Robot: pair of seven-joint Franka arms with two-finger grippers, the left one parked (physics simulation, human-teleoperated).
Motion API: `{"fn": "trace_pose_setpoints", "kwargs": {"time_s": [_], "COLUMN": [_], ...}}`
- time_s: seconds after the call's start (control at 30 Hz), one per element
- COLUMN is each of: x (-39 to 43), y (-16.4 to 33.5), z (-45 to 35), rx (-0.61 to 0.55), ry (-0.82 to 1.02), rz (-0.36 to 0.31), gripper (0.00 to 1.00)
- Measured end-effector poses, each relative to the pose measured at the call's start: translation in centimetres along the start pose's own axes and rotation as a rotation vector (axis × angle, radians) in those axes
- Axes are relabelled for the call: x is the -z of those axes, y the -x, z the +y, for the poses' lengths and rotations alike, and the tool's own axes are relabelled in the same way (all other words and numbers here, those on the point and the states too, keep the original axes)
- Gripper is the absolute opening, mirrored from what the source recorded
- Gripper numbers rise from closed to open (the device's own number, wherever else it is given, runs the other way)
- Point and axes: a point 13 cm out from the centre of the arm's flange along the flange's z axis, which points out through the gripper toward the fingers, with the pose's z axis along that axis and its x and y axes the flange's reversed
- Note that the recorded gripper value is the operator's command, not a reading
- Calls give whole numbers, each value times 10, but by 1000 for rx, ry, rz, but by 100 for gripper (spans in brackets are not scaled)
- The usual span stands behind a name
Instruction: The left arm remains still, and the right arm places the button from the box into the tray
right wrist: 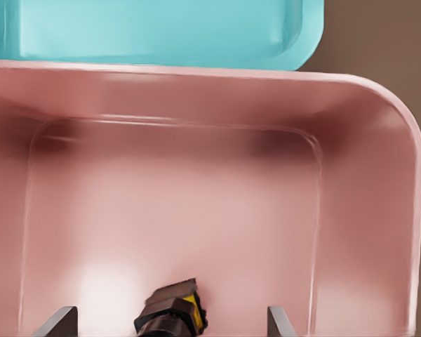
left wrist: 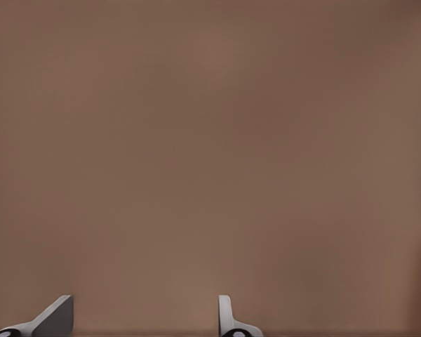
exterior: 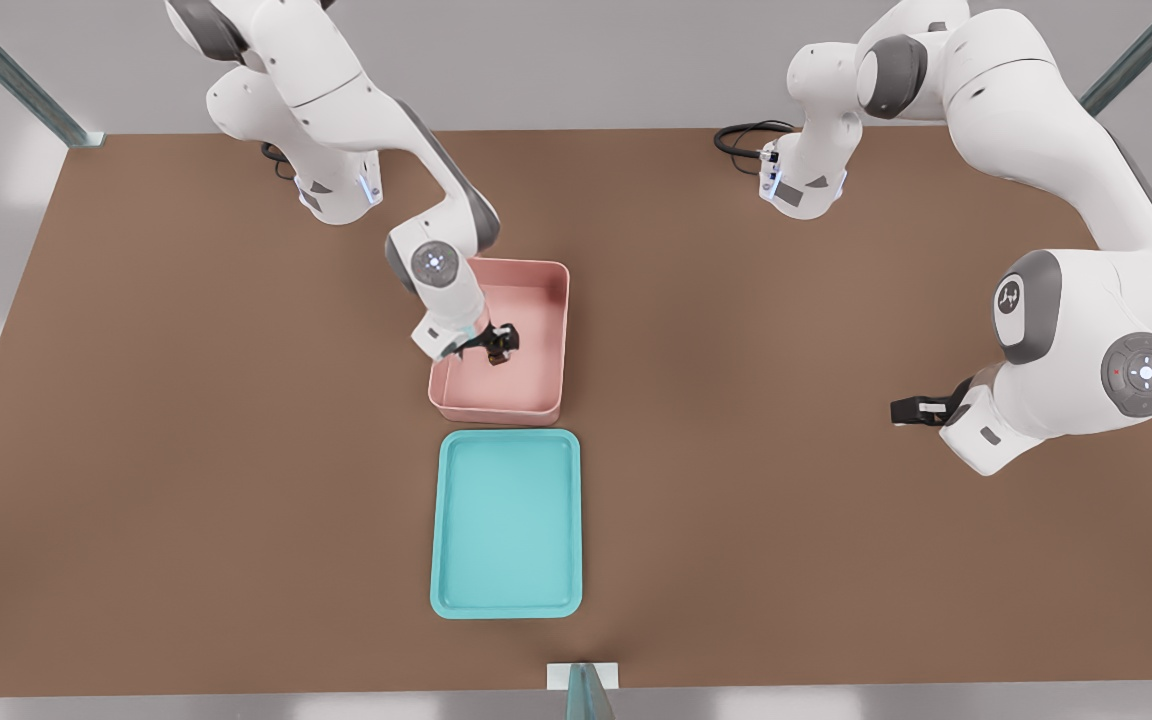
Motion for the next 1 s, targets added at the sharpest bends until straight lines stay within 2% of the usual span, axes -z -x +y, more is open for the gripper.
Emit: {"fn": "trace_pose_setpoints", "kwargs": {"time_s": [0.47, 0.7, 1.0], "x": [-33, -39, -39], "y": [-28, -53, -37], "z": [-15, 9, 9], "rx": [31, 89, 67], "ry": [-19, 9, 35], "rz": [17, 8, -30], "gripper": [100, 100, 100]}}
